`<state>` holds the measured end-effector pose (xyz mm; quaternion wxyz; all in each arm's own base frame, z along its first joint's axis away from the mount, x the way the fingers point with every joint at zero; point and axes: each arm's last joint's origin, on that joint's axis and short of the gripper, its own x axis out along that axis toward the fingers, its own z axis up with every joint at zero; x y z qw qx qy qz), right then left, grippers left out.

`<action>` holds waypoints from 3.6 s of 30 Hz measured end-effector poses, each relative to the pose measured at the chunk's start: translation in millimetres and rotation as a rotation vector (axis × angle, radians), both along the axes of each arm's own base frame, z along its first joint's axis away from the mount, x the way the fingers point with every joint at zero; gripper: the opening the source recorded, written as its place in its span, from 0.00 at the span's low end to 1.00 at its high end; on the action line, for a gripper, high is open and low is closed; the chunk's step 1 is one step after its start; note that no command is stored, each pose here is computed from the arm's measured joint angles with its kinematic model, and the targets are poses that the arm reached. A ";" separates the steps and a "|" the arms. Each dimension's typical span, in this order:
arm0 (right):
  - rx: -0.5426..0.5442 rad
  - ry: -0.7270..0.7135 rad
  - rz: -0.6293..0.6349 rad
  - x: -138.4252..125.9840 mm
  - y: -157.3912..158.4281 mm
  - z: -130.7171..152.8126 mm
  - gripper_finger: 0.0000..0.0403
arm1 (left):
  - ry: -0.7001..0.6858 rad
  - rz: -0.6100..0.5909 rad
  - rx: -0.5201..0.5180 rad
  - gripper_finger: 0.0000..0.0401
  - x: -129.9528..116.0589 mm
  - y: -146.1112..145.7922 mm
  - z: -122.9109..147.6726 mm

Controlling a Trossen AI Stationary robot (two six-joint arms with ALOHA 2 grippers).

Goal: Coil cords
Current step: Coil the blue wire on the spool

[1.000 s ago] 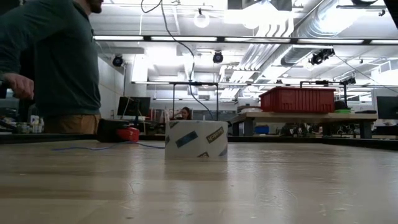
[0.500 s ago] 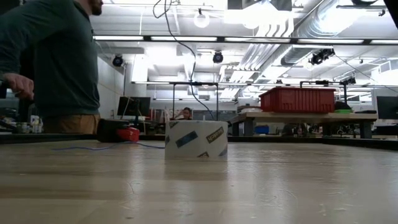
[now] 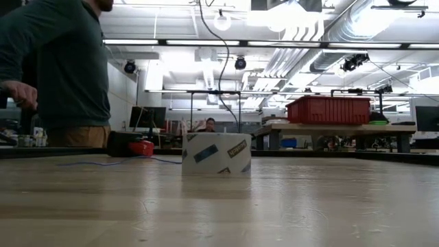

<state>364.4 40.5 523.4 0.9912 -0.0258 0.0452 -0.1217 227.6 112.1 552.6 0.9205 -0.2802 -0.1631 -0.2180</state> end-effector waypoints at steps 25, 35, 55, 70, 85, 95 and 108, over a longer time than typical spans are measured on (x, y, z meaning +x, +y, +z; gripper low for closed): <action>0.023 0.012 0.016 -0.4 3.3 -1.5 0.00 | -0.142 0.417 0.215 0.00 -20.2 19.8 7.1; 0.009 0.102 0.032 -14.5 0.9 -2.7 0.00 | 0.106 0.207 0.007 0.00 -27.9 17.5 -3.7; -0.021 0.092 0.041 -41.8 -20.5 14.3 0.00 | 0.696 -0.471 -0.445 0.00 -7.1 -24.0 -37.0; -0.008 -0.070 0.178 -17.2 -42.5 19.3 0.00 | 0.567 -0.795 -0.390 0.00 61.1 -62.1 -29.9; 0.151 -0.264 0.357 -0.5 -32.9 26.7 0.00 | 0.078 -0.731 -0.031 0.00 62.9 -68.0 -18.4; 0.351 -0.415 0.400 -3.8 -31.9 40.2 0.00 | -0.098 -0.638 0.204 0.00 62.4 -74.6 -18.3; 0.606 -0.300 0.488 10.6 -31.7 23.9 0.12 | 0.211 -0.863 -0.008 0.00 61.3 -79.0 -20.5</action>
